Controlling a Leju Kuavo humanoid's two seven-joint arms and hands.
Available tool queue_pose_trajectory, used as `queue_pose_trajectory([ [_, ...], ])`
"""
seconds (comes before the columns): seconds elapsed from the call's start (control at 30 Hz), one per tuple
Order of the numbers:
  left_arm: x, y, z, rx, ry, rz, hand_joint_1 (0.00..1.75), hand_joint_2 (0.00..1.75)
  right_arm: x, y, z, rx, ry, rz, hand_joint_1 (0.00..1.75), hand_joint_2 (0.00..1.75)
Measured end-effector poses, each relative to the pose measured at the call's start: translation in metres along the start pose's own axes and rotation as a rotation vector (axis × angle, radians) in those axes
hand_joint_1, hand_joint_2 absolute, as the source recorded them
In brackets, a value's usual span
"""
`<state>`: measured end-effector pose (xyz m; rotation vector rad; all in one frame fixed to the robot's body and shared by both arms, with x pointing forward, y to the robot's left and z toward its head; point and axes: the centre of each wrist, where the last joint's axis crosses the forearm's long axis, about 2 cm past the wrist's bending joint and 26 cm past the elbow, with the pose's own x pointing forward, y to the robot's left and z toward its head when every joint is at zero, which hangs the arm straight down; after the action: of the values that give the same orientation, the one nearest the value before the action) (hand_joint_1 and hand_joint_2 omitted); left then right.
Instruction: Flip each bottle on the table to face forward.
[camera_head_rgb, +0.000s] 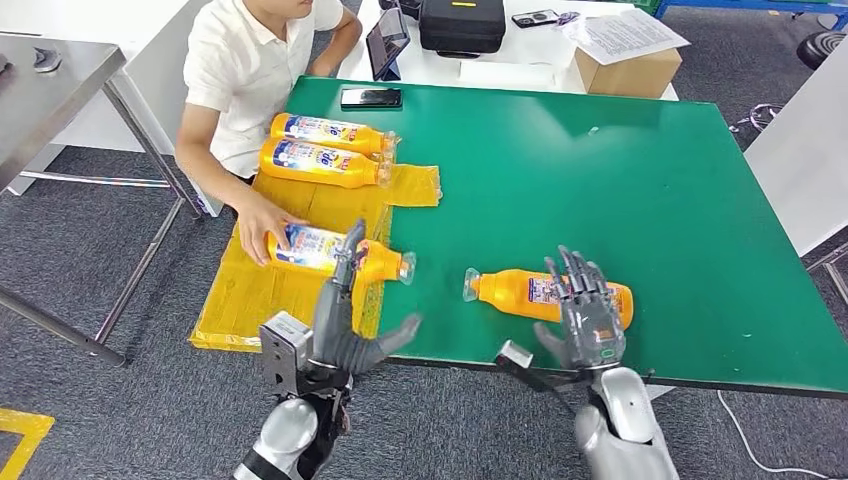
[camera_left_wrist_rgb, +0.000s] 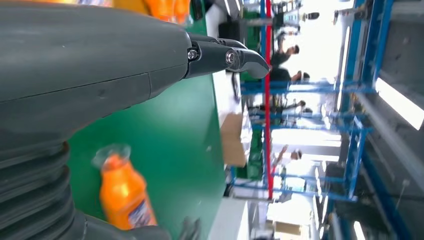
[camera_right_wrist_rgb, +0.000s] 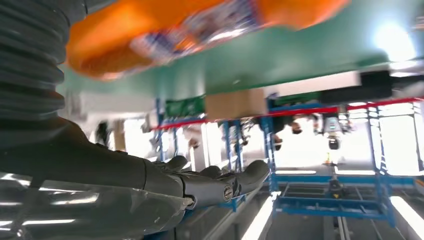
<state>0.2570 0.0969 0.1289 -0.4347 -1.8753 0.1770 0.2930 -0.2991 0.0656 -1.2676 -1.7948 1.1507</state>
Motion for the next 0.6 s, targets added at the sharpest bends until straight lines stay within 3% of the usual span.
queue_pose_trajectory([
  [0.17, -0.003, -0.011, 0.005, -0.035, 0.009, -0.015, 0.00, 1.75, -0.027, 0.008, -0.013, 0.087, 0.029, 0.069, 0.00, 1.75],
  [0.6, -0.004, -0.014, 0.010, -0.054, 0.025, -0.045, 0.00, 1.75, -0.033, 0.019, -0.008, 0.205, 0.066, 0.142, 0.00, 1.75],
])
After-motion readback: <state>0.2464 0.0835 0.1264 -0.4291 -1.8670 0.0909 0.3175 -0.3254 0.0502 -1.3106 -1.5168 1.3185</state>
